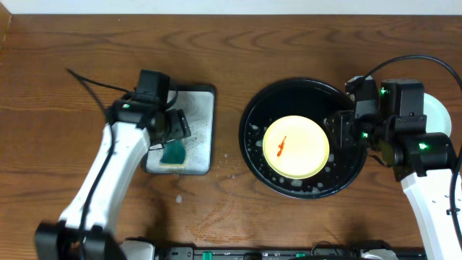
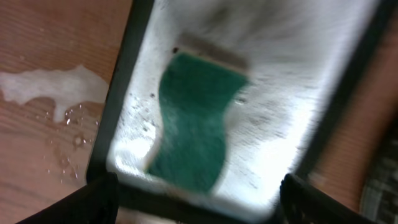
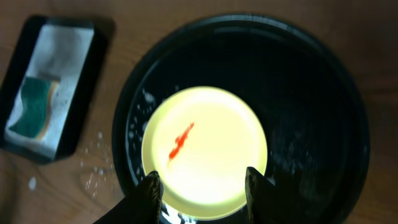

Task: Clean dirty plates on tray and stack at the side
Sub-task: 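Grasp the sponge in the basin with left gripper, then scrub the yellow plate with the sponge while right gripper holds its rim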

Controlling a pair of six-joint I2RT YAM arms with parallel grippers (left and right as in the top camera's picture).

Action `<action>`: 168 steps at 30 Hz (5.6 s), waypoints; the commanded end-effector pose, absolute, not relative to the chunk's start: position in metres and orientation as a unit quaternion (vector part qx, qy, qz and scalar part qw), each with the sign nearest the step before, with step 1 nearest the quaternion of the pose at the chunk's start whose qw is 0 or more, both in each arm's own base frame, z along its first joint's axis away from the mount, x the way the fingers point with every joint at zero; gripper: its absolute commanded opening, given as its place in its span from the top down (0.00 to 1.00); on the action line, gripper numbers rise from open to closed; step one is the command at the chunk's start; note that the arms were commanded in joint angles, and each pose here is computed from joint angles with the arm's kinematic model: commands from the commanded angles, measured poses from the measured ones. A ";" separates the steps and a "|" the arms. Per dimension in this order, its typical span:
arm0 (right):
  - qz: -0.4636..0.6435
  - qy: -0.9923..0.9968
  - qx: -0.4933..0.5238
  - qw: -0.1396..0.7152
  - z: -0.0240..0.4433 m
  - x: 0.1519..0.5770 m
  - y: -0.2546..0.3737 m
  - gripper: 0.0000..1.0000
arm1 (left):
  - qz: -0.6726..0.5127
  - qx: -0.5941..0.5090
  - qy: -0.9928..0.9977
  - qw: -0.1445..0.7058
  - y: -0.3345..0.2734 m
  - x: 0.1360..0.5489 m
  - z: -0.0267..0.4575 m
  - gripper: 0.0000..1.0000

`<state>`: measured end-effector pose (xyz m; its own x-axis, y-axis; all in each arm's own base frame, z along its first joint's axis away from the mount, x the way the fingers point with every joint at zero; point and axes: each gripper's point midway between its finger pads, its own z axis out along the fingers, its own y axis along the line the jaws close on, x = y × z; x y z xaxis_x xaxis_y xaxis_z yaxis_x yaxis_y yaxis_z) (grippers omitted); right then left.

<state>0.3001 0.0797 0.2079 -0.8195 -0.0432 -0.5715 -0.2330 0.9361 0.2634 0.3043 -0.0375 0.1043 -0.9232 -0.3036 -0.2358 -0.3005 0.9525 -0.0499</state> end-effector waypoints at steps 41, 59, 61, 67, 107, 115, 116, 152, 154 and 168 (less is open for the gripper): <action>0.167 0.957 -0.077 0.224 0.179 0.290 0.082 0.68 | -0.036 -0.120 0.992 -0.002 -0.058 0.279 -0.008 0.93; 0.174 0.984 0.026 0.009 0.057 0.293 0.050 0.69 | -0.177 -0.006 0.979 0.100 -0.148 0.319 0.139 0.93; 0.162 0.986 0.014 -0.028 0.038 0.286 0.057 0.69 | -0.202 0.014 0.973 0.106 -0.181 0.313 0.145 0.93; 0.063 0.996 0.027 -0.052 0.003 0.288 0.041 0.83 | -0.245 0.045 0.961 0.121 -0.251 0.299 0.149 0.93; 0.162 0.984 0.061 0.037 -0.001 0.282 0.048 0.99 | -0.280 0.080 0.949 0.121 -0.333 0.302 0.100 0.92; 0.160 0.984 0.064 0.035 -0.002 0.281 0.047 0.99 | -0.260 0.056 0.963 0.054 -0.362 0.278 0.034 0.93; 0.160 0.984 0.064 0.033 -0.002 0.280 0.047 0.99 | -0.260 0.044 0.964 0.041 -0.365 0.275 0.026 0.93; 0.144 0.986 0.076 0.021 -0.004 0.275 0.042 0.99 | -0.311 0.049 0.949 -0.001 -0.404 0.270 0.017 0.92; 0.144 0.986 0.076 0.021 -0.004 0.275 0.042 0.99 | -0.311 0.058 0.949 -0.004 -0.408 0.262 0.017 0.93; 0.144 0.987 0.076 0.019 -0.004 0.274 0.042 0.99 | 0.045 0.062 0.992 0.102 -0.275 0.285 -0.020 0.93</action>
